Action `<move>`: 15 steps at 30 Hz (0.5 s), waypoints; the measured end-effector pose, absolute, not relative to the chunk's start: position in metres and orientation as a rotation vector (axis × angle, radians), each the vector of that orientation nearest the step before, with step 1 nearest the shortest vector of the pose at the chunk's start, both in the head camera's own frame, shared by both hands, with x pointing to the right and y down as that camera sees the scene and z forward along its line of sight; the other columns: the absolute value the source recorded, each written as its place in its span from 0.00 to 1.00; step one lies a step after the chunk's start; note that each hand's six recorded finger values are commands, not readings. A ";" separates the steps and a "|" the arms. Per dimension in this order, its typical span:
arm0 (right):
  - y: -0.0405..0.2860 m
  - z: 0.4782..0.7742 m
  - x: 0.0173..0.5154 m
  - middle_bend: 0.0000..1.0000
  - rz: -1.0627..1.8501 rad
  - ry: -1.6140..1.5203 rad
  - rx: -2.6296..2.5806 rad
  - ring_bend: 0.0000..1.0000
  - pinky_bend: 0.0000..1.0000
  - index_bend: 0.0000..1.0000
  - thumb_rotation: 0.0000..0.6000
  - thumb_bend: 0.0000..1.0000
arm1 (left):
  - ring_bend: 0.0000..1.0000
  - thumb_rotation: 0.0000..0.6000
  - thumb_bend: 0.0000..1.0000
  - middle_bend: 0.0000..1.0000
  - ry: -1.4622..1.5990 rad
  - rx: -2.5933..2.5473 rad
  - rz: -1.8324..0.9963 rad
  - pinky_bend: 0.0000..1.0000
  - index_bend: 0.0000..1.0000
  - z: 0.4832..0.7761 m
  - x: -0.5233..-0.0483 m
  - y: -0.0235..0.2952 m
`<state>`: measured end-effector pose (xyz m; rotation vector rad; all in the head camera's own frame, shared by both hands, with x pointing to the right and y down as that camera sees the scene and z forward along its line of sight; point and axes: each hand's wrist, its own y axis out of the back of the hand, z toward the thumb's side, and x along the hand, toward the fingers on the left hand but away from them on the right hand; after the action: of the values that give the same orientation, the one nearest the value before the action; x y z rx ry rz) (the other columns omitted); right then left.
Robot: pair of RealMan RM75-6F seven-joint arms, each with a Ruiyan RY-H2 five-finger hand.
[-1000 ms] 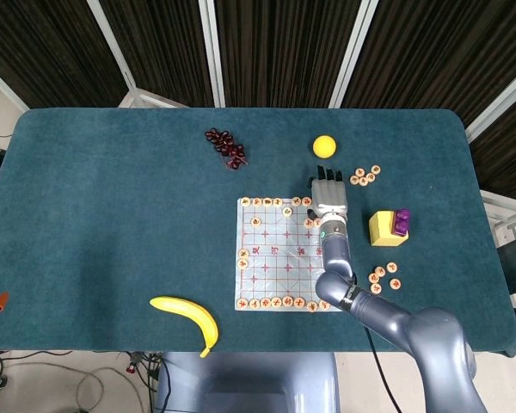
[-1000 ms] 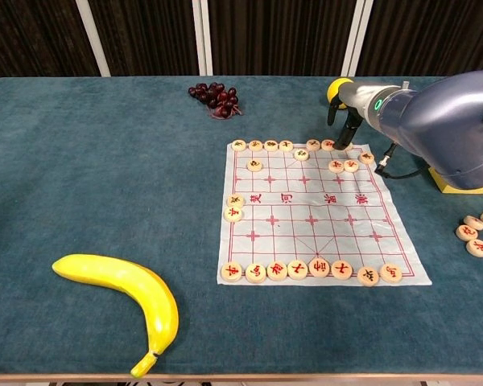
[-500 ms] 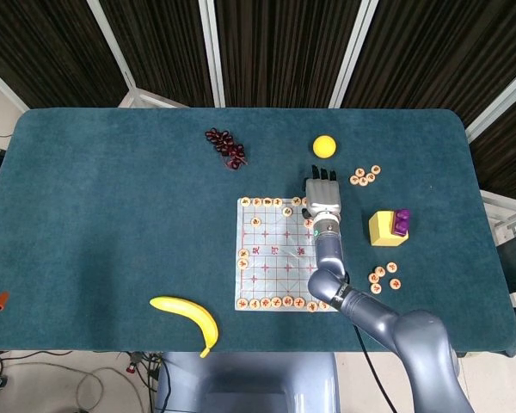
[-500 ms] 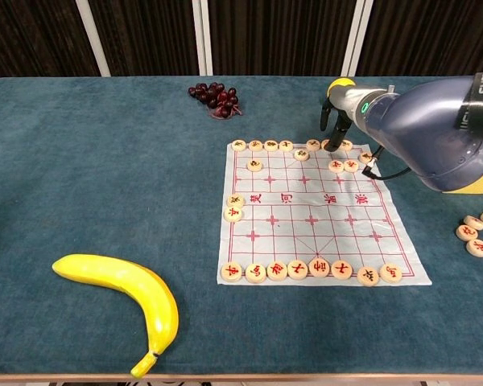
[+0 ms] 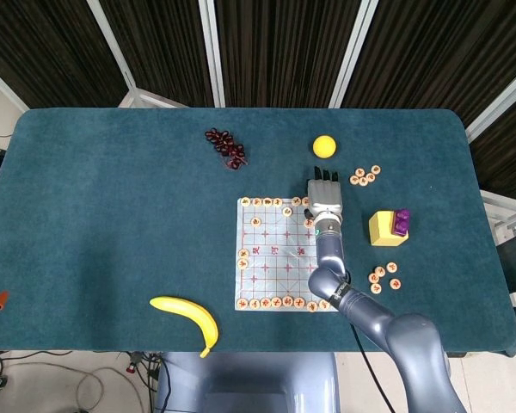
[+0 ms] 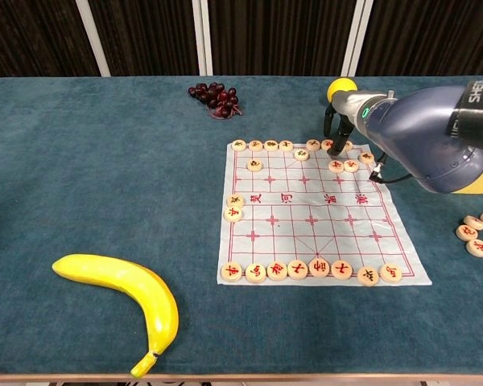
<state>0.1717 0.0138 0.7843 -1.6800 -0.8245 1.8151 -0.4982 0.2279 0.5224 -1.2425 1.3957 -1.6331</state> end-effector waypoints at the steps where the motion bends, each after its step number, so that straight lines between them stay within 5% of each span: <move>1: 0.014 0.785 0.172 0.00 1.816 -0.824 -1.680 0.00 0.04 0.40 1.00 0.37 | 0.00 1.00 0.03 0.00 1.395 -1.243 -1.634 0.07 0.02 0.523 -0.498 0.228; 15: 0.013 0.788 0.172 0.00 1.821 -0.834 -1.677 0.00 0.04 0.43 1.00 0.37 | 0.00 1.00 0.03 0.00 1.396 -1.238 -1.638 0.07 0.02 0.523 -0.499 0.227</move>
<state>0.1716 0.0126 0.7878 -1.6771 -0.8343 1.8206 -0.4986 0.2273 0.5230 -1.2381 1.3964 -1.6377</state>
